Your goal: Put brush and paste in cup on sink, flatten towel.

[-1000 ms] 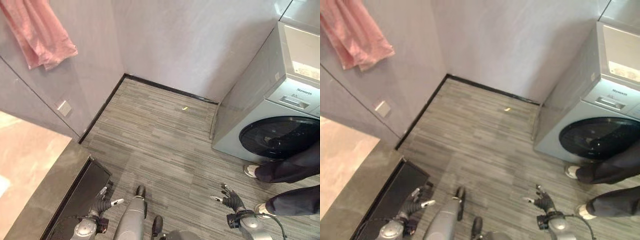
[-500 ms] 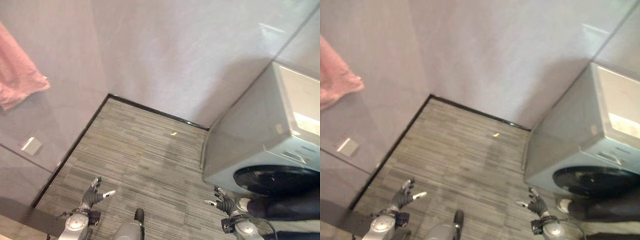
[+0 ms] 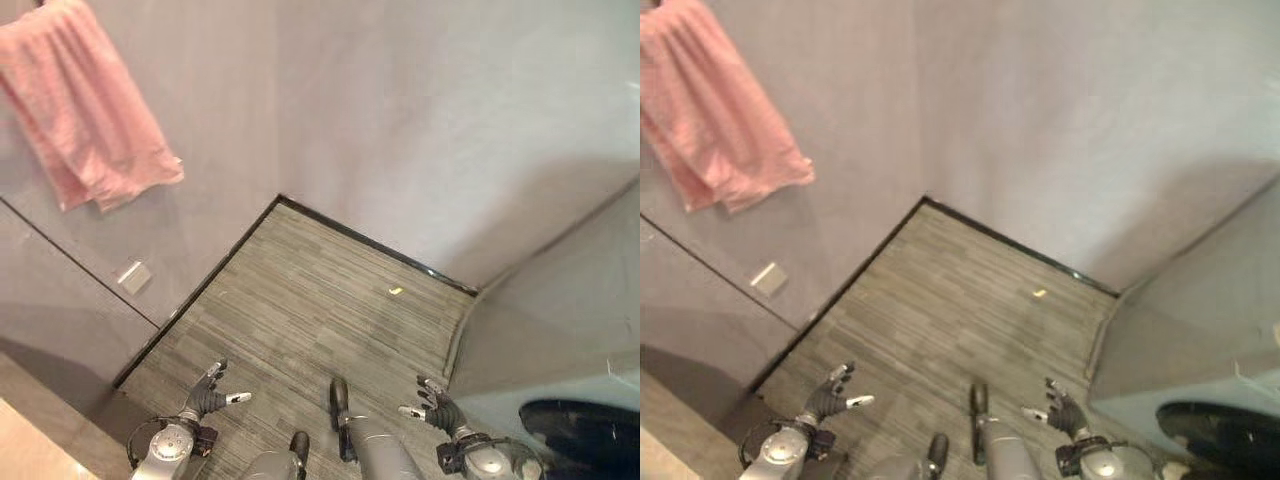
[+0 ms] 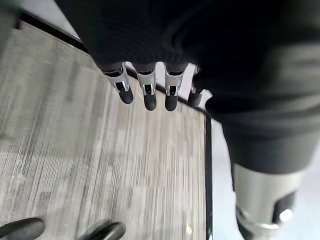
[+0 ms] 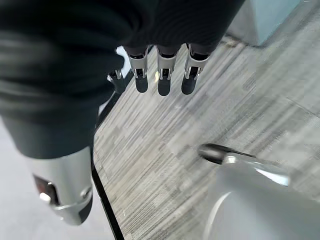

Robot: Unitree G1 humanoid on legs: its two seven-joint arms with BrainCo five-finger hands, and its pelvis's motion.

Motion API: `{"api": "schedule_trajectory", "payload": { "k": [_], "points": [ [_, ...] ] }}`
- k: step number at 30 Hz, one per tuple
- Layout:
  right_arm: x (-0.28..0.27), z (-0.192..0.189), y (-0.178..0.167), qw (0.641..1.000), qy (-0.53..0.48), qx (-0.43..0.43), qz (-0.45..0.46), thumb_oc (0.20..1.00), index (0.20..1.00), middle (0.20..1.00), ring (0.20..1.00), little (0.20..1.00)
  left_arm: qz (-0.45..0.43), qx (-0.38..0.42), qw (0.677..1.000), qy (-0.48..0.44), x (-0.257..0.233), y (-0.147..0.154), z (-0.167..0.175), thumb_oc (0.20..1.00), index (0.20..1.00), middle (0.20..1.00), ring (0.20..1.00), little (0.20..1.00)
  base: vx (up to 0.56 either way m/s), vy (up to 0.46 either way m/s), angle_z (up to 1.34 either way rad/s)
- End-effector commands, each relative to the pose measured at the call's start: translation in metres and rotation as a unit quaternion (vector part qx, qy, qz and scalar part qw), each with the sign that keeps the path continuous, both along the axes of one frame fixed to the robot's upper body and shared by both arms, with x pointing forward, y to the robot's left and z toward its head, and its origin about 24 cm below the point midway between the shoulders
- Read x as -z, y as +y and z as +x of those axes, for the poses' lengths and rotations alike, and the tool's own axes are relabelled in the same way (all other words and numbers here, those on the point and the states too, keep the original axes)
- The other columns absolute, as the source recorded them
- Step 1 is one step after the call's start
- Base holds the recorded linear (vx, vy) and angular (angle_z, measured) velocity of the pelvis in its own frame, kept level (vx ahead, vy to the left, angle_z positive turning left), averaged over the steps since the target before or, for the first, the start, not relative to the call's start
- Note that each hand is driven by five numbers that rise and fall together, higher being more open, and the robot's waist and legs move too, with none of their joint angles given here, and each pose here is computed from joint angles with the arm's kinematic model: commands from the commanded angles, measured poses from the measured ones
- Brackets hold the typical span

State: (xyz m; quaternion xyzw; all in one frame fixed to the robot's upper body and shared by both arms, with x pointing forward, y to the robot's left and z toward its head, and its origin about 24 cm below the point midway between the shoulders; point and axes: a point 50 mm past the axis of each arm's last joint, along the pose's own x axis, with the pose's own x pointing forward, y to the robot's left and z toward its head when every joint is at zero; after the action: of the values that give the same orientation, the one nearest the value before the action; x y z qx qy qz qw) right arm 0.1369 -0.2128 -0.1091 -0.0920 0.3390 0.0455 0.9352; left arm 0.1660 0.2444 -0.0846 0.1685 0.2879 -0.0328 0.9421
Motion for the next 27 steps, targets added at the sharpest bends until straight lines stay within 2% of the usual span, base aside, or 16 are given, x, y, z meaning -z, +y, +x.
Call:
{"api": "schedule_trajectory", "payload": {
  "k": [1,10,13,18,27],
  "points": [
    [-0.027,0.033,-0.019,0.997,-0.08,0.007,-0.017,1.0,1.0,1.0,1.0,1.0,0.022,0.018,0.998,-0.049,-0.017,0.006,0.017,1.0,1.0,1.0,1.0,1.0,0.17,-0.096,0.71],
    [-0.034,0.039,-0.021,0.995,-0.097,0.002,-0.021,1.0,1.0,1.0,1.0,1.0,0.019,0.007,0.998,-0.053,-0.018,0.006,0.02,1.0,1.0,1.0,1.0,1.0,0.16,-0.081,0.46],
    [-0.039,0.036,-0.028,0.993,-0.105,0.001,-0.044,1.0,1.0,1.0,1.0,1.0,0.015,0.017,0.998,-0.062,-0.019,-0.003,0.028,1.0,1.0,1.0,1.0,1.0,0.08,0.0,0.34],
    [-0.037,0.032,-0.036,0.993,-0.1,0.014,-0.064,1.0,1.0,1.0,1.0,1.0,0.005,0.02,0.997,-0.075,-0.021,-0.012,0.037,1.0,1.0,1.0,1.0,1.0,0.06,0.073,1.36],
    [-0.026,0.029,-0.019,0.996,-0.076,-0.003,-0.038,1.0,1.0,1.0,1.0,1.0,0.016,0.0,0.999,-0.049,-0.014,0.004,0.016,1.0,1.0,1.0,1.0,1.0,0.21,0.173,-0.31]
  ]
}}
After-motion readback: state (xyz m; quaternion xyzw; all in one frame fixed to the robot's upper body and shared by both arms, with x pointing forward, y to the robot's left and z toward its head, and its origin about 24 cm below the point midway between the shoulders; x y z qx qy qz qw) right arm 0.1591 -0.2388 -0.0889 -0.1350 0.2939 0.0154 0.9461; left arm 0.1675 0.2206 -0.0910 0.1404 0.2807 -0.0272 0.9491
